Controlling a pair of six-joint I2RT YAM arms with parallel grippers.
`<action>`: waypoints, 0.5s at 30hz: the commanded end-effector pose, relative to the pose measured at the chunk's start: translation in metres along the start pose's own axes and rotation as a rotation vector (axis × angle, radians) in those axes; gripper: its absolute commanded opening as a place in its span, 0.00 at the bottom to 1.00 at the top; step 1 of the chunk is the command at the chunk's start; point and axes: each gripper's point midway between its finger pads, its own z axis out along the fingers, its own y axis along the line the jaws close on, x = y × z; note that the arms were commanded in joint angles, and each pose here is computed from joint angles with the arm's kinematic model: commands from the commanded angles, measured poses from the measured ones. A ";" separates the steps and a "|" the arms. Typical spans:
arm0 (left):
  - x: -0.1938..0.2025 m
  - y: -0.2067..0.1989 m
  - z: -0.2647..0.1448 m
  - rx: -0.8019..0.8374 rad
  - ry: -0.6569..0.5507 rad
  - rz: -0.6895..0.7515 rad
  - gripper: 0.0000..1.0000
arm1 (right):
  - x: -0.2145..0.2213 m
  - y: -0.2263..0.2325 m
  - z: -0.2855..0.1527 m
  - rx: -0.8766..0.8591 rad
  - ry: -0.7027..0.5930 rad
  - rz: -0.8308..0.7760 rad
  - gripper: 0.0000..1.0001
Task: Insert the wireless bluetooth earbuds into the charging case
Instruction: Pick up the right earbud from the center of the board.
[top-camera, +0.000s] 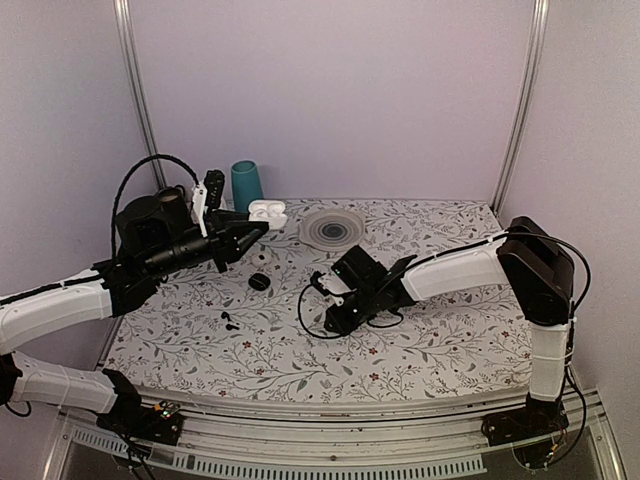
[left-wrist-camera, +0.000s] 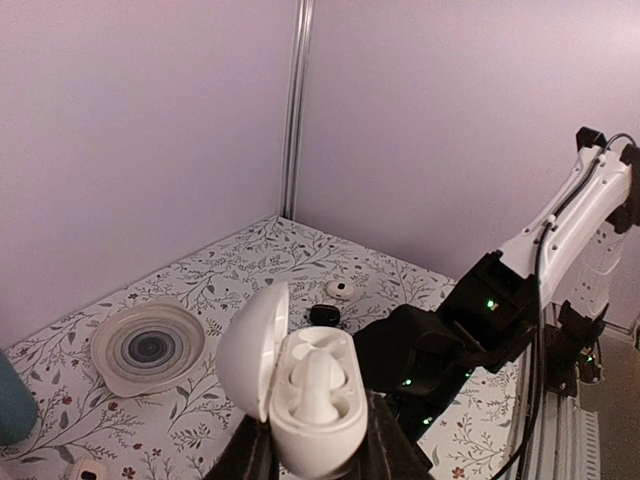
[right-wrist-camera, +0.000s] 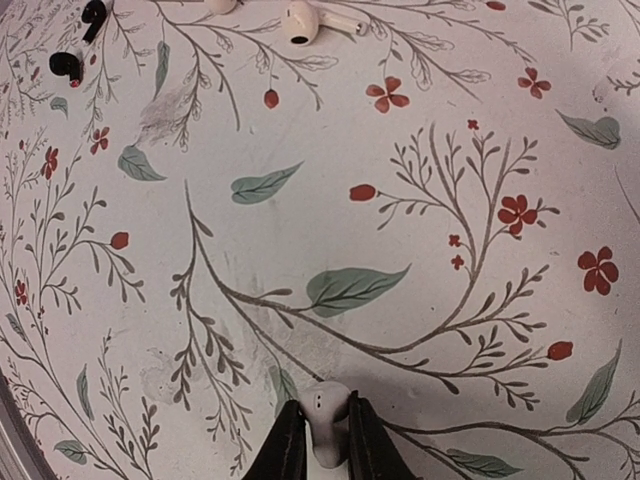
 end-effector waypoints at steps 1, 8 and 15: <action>-0.019 0.002 -0.002 -0.007 -0.043 0.022 0.00 | -0.002 -0.004 -0.003 0.017 -0.006 -0.001 0.16; -0.018 0.002 -0.002 -0.005 -0.042 0.019 0.00 | -0.002 -0.007 -0.008 0.023 -0.019 0.013 0.17; -0.018 0.002 -0.002 -0.004 -0.041 0.017 0.00 | -0.005 -0.010 -0.013 0.029 -0.037 0.028 0.17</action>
